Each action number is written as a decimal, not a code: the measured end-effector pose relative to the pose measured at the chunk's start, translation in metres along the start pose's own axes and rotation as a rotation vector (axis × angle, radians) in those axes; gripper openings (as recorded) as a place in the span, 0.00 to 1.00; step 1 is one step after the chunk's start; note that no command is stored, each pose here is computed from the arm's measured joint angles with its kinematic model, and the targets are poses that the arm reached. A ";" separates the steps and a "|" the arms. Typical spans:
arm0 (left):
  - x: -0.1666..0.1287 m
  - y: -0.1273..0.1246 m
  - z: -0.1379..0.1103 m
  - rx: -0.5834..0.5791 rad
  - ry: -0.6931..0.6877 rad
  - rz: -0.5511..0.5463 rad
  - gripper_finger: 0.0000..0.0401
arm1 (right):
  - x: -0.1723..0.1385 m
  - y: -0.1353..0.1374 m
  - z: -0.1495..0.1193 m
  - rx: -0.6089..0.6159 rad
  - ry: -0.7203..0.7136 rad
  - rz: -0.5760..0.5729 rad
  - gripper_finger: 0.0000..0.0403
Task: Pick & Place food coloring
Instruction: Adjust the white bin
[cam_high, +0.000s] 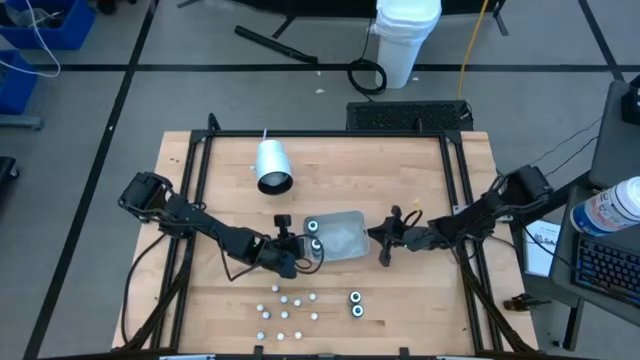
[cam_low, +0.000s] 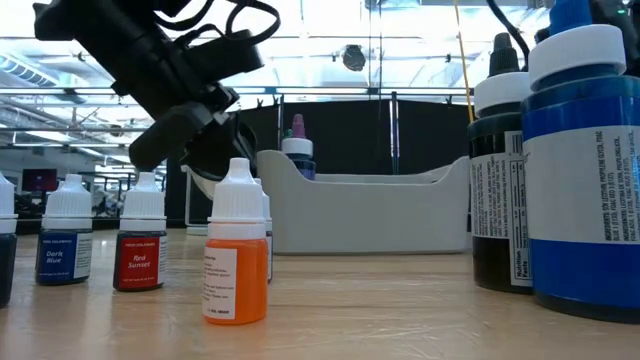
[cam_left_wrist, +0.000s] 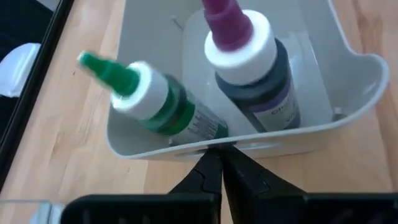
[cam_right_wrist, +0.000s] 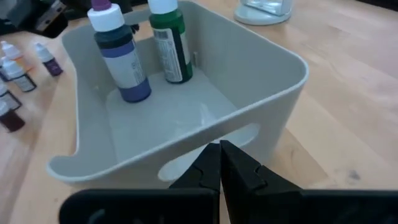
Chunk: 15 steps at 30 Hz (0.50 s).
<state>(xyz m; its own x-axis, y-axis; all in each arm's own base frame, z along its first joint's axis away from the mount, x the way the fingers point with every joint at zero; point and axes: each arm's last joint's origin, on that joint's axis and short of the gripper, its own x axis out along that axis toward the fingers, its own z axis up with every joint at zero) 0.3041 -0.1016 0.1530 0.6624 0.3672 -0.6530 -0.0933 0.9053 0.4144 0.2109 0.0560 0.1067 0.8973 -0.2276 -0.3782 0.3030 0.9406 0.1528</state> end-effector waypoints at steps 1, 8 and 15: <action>0.000 0.000 0.000 -0.001 0.002 -0.003 0.02 | 0.001 0.001 0.002 0.002 -0.003 0.003 0.00; 0.002 0.002 0.000 -0.029 0.010 -0.007 0.06 | 0.002 0.005 0.003 0.004 0.004 0.012 0.00; 0.002 0.002 -0.001 -0.059 0.018 -0.012 0.03 | 0.002 0.004 0.000 0.044 0.026 0.003 0.00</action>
<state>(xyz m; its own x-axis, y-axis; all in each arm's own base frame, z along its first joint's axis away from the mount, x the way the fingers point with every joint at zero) 0.3041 -0.0988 0.1519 0.6503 0.3599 -0.6690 -0.1297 0.9203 0.3691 0.2139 0.0598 0.1071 0.8898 -0.2177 -0.4011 0.3148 0.9291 0.1940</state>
